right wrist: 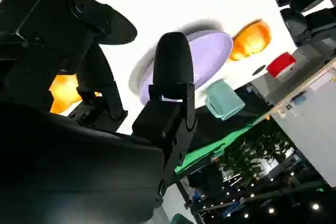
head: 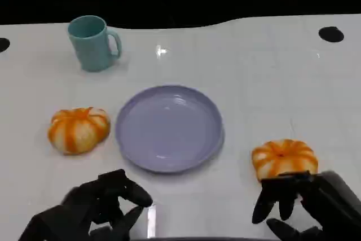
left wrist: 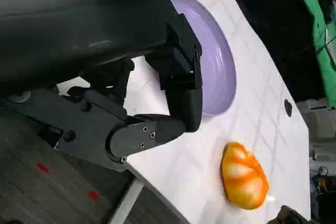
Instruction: Grasp the bread from the table and place it into the plate.
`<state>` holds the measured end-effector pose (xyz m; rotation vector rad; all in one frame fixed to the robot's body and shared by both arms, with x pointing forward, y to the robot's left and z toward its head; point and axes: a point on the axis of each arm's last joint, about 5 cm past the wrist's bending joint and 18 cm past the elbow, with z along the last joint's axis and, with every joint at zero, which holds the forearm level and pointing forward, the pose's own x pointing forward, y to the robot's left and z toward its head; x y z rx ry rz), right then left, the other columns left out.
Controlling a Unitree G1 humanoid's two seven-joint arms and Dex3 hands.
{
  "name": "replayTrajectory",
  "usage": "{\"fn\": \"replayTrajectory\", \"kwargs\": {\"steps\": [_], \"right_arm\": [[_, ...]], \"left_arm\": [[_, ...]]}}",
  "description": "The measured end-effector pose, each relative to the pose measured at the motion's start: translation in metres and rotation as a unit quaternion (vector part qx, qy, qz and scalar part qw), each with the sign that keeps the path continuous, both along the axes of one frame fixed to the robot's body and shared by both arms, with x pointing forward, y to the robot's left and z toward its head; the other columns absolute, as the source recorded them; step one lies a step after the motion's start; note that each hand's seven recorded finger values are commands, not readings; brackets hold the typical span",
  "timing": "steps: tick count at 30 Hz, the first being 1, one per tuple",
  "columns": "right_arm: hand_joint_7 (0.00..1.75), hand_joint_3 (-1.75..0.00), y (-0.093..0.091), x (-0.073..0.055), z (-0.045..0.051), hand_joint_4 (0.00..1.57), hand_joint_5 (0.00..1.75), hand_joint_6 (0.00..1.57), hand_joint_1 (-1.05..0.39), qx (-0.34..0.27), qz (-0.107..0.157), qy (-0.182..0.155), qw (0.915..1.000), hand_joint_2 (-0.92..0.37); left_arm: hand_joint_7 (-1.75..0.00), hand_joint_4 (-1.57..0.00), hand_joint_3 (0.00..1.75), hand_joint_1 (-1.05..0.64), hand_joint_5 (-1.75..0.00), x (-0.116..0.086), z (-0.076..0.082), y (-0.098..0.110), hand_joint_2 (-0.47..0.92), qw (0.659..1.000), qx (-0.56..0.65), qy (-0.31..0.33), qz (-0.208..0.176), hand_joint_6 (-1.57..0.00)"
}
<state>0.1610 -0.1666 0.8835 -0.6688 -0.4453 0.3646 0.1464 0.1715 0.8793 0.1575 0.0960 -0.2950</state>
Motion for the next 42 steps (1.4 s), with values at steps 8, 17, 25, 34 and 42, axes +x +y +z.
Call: {"fn": "replayTrajectory", "kwargs": {"steps": [8,17,25,34,42], "right_arm": [[1.07,-1.22,0.000,0.000,-0.0011,0.95,1.46,0.95,0.03,-0.006,-0.002,0.003,1.0000,-0.14],[1.05,-1.21,0.000,-0.005,0.0011,0.96,1.44,0.96,0.03,-0.005,-0.004,0.001,1.0000,-0.14],[1.04,-1.25,0.000,-0.007,0.0057,0.99,1.43,0.97,0.05,-0.005,0.001,-0.008,1.0000,-0.10],[0.91,-1.26,0.000,-0.006,0.0094,0.94,1.34,0.96,0.02,-0.007,-0.002,-0.010,0.9999,-0.11],[0.60,-0.96,0.001,-0.005,0.0150,0.67,1.12,0.77,-0.10,-0.006,-0.011,-0.016,0.9998,-0.30]], "left_arm": [[-1.24,-0.76,0.70,-0.34,-1.75,0.001,-0.001,0.000,0.75,1.000,-0.003,0.003,0.002,-0.69],[-1.24,-0.76,0.69,-0.34,-1.75,-0.004,0.001,0.000,0.75,1.000,-0.006,-0.001,0.003,-0.70],[-1.24,-0.74,0.70,-0.32,-1.75,-0.008,0.006,0.000,0.75,1.000,-0.010,-0.006,0.004,-0.69],[-1.24,-0.74,0.72,-0.31,-1.75,-0.008,0.010,0.001,0.75,1.000,-0.006,-0.003,0.005,-0.69],[-1.25,-0.72,0.73,-0.33,-1.75,-0.002,0.013,0.003,0.76,1.000,-0.003,-0.015,0.005,-0.68]]}}
